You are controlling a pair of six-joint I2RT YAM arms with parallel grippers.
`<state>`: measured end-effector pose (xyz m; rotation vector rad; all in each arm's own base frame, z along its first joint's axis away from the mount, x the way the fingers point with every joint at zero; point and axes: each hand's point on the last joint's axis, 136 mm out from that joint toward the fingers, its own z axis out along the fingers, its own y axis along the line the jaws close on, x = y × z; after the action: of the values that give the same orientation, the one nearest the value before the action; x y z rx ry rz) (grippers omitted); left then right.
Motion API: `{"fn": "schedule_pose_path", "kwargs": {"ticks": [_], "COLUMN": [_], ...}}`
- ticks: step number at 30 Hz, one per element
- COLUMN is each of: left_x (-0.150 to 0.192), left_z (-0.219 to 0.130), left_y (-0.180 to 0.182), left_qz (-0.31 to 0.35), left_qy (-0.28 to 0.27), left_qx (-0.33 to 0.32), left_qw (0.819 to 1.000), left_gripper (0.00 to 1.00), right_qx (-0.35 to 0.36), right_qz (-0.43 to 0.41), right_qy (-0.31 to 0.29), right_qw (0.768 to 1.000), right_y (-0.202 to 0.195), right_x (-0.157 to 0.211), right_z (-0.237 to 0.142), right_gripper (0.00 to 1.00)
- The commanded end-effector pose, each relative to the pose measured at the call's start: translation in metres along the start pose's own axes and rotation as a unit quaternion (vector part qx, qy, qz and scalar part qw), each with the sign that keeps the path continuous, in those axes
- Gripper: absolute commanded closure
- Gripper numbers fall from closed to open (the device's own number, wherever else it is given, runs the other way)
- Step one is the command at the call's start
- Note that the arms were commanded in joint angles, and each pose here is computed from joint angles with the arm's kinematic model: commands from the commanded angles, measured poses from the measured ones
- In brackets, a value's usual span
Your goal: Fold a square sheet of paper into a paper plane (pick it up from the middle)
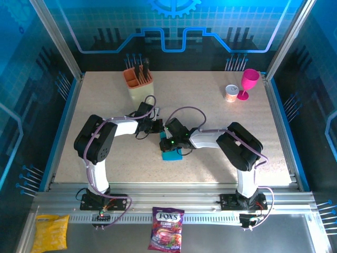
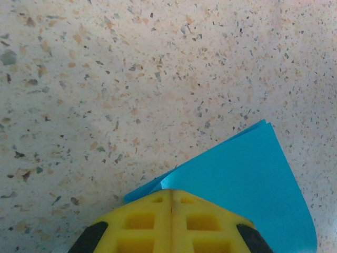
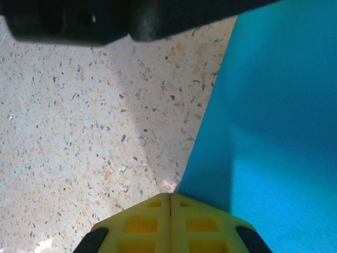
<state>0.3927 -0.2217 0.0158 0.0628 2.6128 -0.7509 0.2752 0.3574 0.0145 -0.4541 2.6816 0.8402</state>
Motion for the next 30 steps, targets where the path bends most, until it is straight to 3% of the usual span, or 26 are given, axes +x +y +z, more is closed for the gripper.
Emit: {"fn": "schedule_pose_path", "kwargs": {"ticks": [1, 16, 30], "left_x": [0.026, 0.027, 0.025], "left_z": [0.007, 0.008, 0.008], "left_y": [0.015, 0.016, 0.014], "left_qz": [0.001, 0.001, -0.001], "left_qy": [0.038, 0.041, 0.042], "left_qx": [-0.03, -0.031, -0.028], "left_qw": [0.999, 0.999, 0.999], "left_gripper": [1.0, 1.0, 1.0], "right_qx": [0.012, 0.001, 0.013], "right_qz": [-0.046, -0.064, -0.035], "right_qy": [0.098, 0.106, 0.111], "right_qw": [0.994, 0.992, 0.993], "right_y": [0.0, 0.015, -0.002], "right_x": [0.072, 0.101, 0.123], "right_z": [0.008, 0.001, 0.002], "right_gripper": [1.0, 1.0, 1.0]}}
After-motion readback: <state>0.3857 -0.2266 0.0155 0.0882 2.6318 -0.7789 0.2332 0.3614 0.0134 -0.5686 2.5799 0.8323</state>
